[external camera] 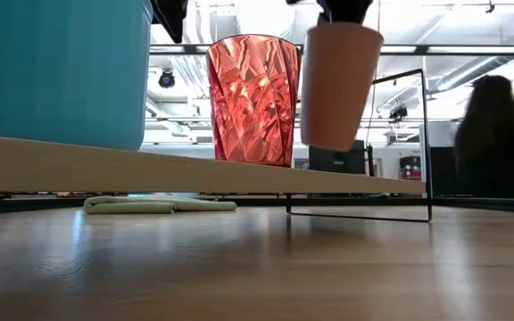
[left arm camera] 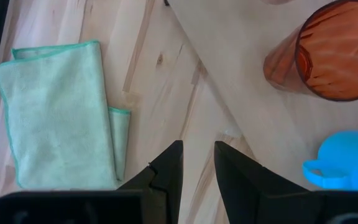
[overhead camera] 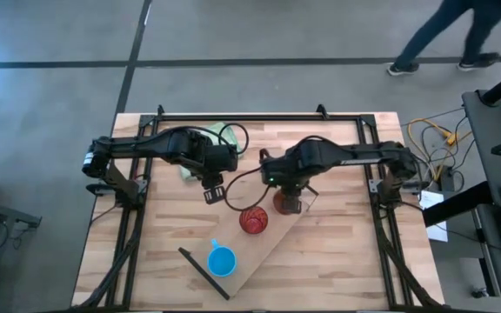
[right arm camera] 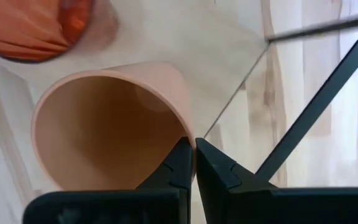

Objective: Stack small to large cups/mugs on shelf
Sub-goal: Put the light orange cup on the shelf

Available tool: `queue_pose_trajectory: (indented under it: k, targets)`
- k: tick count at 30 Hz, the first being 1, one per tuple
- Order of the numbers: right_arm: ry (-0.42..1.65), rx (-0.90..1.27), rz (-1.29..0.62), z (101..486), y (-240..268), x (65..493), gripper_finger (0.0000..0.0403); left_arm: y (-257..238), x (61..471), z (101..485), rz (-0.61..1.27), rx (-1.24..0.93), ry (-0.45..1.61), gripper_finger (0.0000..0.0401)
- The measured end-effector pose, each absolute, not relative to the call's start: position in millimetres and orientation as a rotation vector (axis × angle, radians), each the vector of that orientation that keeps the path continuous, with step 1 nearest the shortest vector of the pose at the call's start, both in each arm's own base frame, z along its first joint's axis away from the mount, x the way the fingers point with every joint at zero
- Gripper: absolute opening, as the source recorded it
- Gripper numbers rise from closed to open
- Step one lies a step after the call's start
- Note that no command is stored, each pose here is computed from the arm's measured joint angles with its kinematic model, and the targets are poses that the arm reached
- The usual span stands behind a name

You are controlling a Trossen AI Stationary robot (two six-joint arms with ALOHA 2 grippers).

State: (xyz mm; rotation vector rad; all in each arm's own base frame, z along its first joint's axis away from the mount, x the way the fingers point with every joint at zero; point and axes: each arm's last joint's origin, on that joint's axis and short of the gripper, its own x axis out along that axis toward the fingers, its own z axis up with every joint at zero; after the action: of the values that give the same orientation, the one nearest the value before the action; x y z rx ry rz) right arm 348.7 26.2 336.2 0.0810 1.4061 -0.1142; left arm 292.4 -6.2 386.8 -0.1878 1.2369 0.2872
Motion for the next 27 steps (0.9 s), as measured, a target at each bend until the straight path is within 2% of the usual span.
queue_pose_trajectory:
  k: [21,27]
  targets:
    - [1.511,0.15,-0.208,303.0,17.5,367.1,0.0009,-5.9,284.5,385.3,0.3,-0.177,1.315,0.0077]
    - [1.522,0.147,-0.221,299.3,14.9,369.1,0.0025,-5.9,284.2,385.5,0.299,-0.176,1.314,0.0077]
